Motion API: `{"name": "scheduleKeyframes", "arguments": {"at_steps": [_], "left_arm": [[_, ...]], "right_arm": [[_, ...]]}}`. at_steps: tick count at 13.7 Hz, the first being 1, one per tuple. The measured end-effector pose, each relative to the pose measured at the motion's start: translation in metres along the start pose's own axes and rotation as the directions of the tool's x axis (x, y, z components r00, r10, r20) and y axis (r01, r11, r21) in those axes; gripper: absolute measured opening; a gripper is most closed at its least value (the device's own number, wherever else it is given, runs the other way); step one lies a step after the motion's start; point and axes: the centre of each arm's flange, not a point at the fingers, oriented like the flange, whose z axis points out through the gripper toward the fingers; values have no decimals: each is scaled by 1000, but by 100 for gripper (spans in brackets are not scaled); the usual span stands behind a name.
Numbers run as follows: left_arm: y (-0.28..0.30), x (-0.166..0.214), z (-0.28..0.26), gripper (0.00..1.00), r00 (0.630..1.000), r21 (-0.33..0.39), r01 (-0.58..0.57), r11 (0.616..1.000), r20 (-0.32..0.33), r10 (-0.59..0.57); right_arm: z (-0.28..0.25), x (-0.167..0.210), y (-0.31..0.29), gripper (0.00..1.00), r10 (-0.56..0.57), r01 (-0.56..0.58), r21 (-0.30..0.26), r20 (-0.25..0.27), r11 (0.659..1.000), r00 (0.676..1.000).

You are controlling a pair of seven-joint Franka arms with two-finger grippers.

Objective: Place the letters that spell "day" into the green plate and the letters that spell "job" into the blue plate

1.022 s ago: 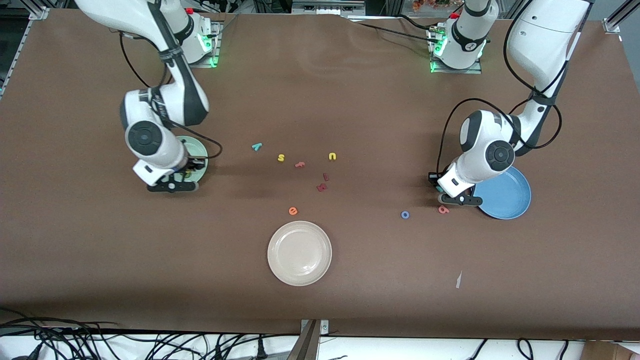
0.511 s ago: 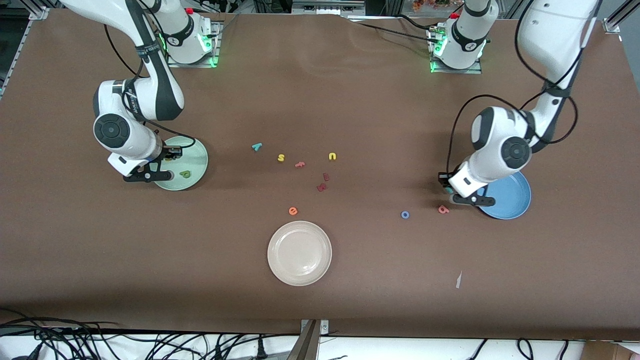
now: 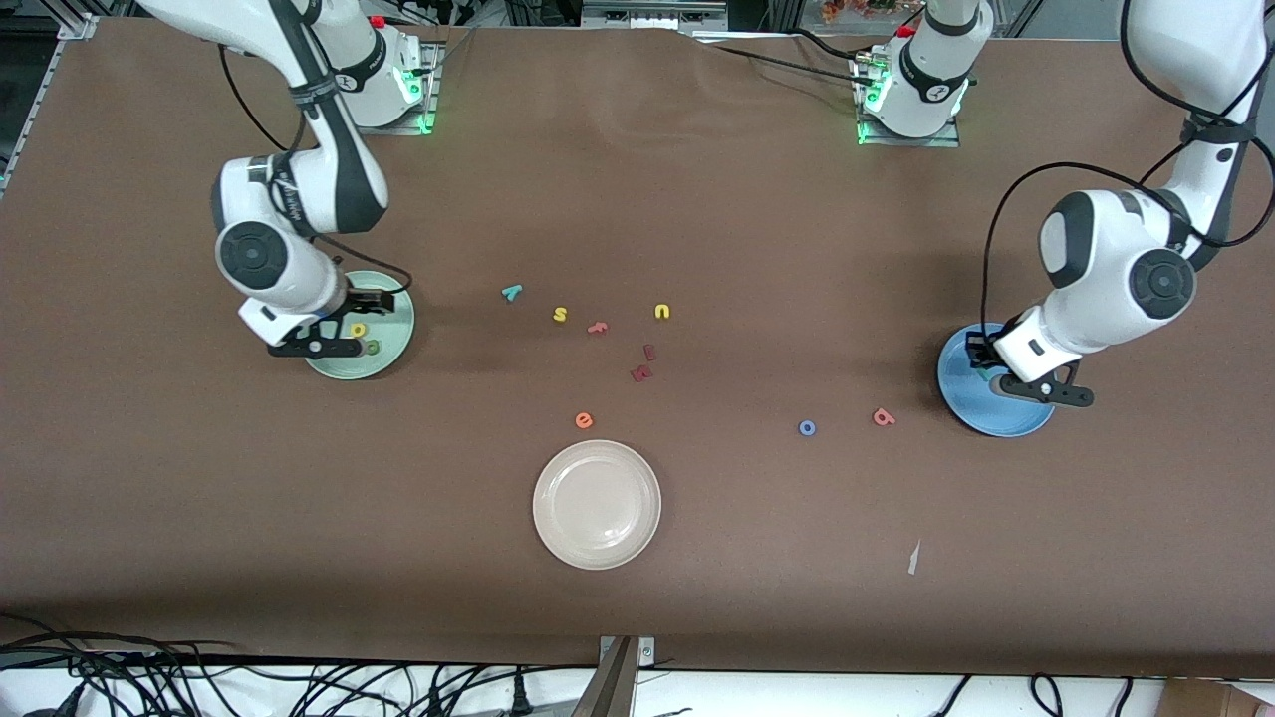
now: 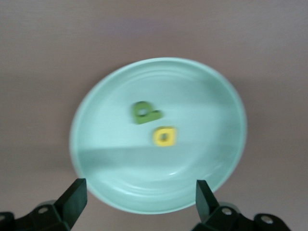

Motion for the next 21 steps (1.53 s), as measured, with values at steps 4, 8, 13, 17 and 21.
{"name": "scheduleKeyframes", "arguments": {"at_steps": [4, 8, 13, 17, 21], "left_arm": [[-17, -8, 5, 39, 1000, -4, -18, 1000, 11, 18], [-4, -3, 4, 79, 999, -2, -41, 999, 3, 41], [92, 54, -3, 81, 989, -8, -56, 998, -137, 54], [114, 85, 42, 81, 981, -14, -58, 998, -189, 55], [123, 88, 61, 81, 983, -17, -72, 997, -169, 68]], "right_arm": [[-1, -23, -80, 100, 171, -170, 34, -33, 985, 985], [21, -49, -149, 100, 423, -413, 127, -64, 902, 904], [40, -68, -179, 93, 524, -515, 131, -44, 847, 851], [52, -71, -181, 80, 543, -533, 141, -44, 834, 838], [65, -71, -185, 70, 554, -544, 145, -43, 827, 831]]}}
